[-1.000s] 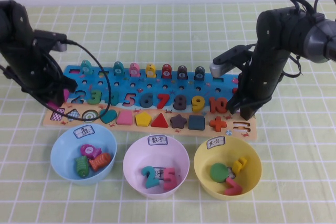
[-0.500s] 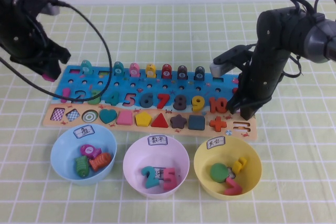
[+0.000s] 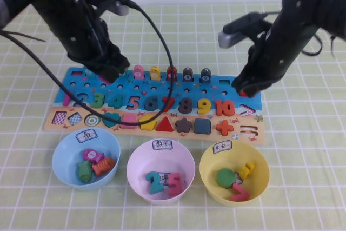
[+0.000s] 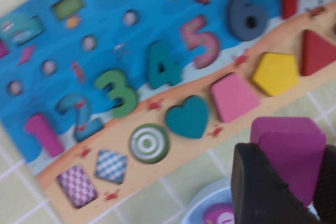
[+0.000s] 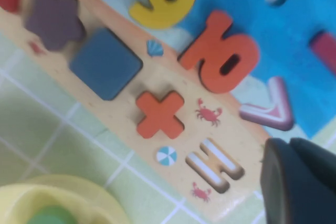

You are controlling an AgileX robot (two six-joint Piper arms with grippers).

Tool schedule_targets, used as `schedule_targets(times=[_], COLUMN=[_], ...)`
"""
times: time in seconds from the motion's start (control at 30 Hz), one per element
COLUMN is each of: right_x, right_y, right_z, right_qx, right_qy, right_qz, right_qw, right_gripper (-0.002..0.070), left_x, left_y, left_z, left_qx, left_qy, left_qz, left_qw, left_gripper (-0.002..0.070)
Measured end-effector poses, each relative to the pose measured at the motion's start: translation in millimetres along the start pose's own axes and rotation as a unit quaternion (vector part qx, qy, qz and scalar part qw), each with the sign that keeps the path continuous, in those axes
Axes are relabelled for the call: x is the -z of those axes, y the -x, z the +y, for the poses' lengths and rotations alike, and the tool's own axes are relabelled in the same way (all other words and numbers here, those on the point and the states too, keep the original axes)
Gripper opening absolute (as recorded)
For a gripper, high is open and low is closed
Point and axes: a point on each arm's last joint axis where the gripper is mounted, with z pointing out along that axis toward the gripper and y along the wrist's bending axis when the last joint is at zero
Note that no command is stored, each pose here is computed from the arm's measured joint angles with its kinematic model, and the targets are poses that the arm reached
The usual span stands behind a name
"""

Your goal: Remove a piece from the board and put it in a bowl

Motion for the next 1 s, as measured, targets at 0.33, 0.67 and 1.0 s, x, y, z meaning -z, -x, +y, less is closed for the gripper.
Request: schedule_targets(times=[0.33,0.67,1.0], right_x=[99,186,231], right_y=[-10,-52,-139], right_z=[15,36,60], right_qx=[-0.012,-0.019,-0.037], right_qy=[-0.024,-0.051,-0.079], right_qz=[-0.107,-0.216,-0.311], right_qw=[0.994,0.975,0.946], right_gripper=[-0.0018,-0.0018,-0.0018], left_x=[-1,0,-6], left_y=[11,17,18], left_z=[-50.0,-102.7,-151.8], left_qx=[-0.077,-0.145,-0.209], left_qy=[-0.022,-0.046,-0.087], left_qz=[-0.003,-0.012,-0.019], left_qw=[0.997,0.988,0.974], left_gripper=[0.0184,0.0184,0.0184])
